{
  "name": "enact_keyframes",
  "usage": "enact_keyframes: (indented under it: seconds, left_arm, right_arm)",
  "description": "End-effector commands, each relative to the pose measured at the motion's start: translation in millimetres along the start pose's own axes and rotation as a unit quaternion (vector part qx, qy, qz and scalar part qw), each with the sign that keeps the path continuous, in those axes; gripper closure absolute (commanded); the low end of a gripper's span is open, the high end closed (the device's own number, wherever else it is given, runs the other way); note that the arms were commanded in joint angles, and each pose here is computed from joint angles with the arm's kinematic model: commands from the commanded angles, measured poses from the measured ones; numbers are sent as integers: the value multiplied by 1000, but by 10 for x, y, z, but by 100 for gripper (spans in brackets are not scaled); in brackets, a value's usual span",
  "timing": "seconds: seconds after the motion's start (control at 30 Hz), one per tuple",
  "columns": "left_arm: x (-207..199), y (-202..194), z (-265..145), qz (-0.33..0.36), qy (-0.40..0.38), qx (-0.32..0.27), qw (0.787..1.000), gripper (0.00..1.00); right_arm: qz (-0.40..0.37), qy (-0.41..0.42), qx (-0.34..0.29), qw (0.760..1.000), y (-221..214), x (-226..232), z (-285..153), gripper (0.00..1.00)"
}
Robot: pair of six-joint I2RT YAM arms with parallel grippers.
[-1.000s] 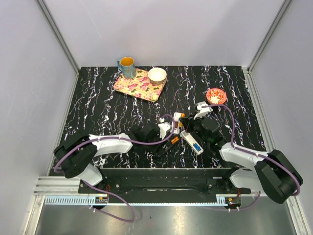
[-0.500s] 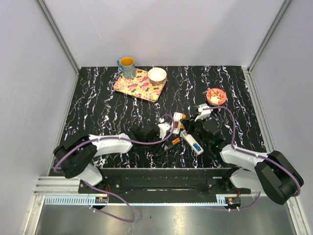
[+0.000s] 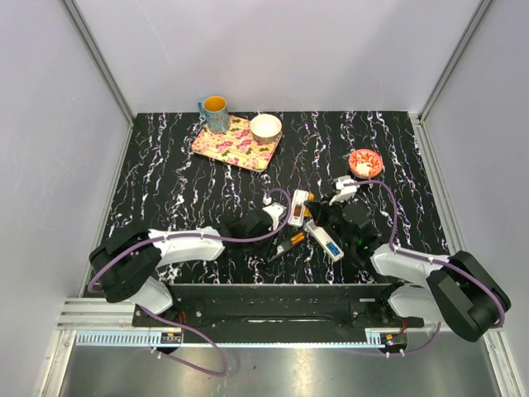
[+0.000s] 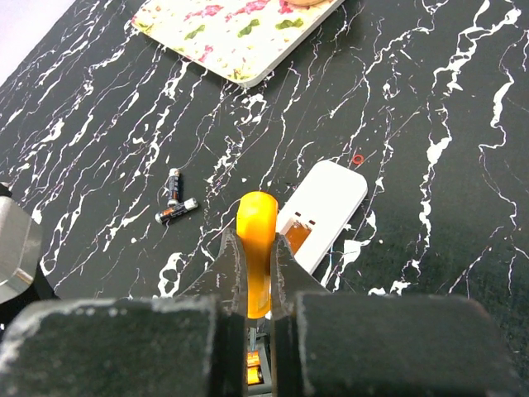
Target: Unload the batteries from the remote control
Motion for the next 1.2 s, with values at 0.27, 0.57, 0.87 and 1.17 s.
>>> enact_keyframes:
  seconds: [0.27,0.57,0.87,1.17]
  left_arm:
    - [-68,-154,45,21,-1,15,1000,18]
    - [33,-406,172,63,63,54,995,35]
    - [175,-606,218,68,137,77,985,49]
    - [159,-625,155,66,125,76,987,59]
  right_arm:
    - [9,16,-57,998,362,125,86,100]
    - [12,5,-57,998,349,74,11,100]
    - [15,10,-51,999,328,93,-8,100]
    - [13,34,-46,998,267,170,58,100]
Point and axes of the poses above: each gripper's point midway between its finger pads, its own z axis out along the fingers, its own x axis along the line the jaws close on, y = z × x, the point moved 1 cm from there along -z, back along the fingers, and after that the axes turned 5 degrees about -z, right-handed, at the moved point
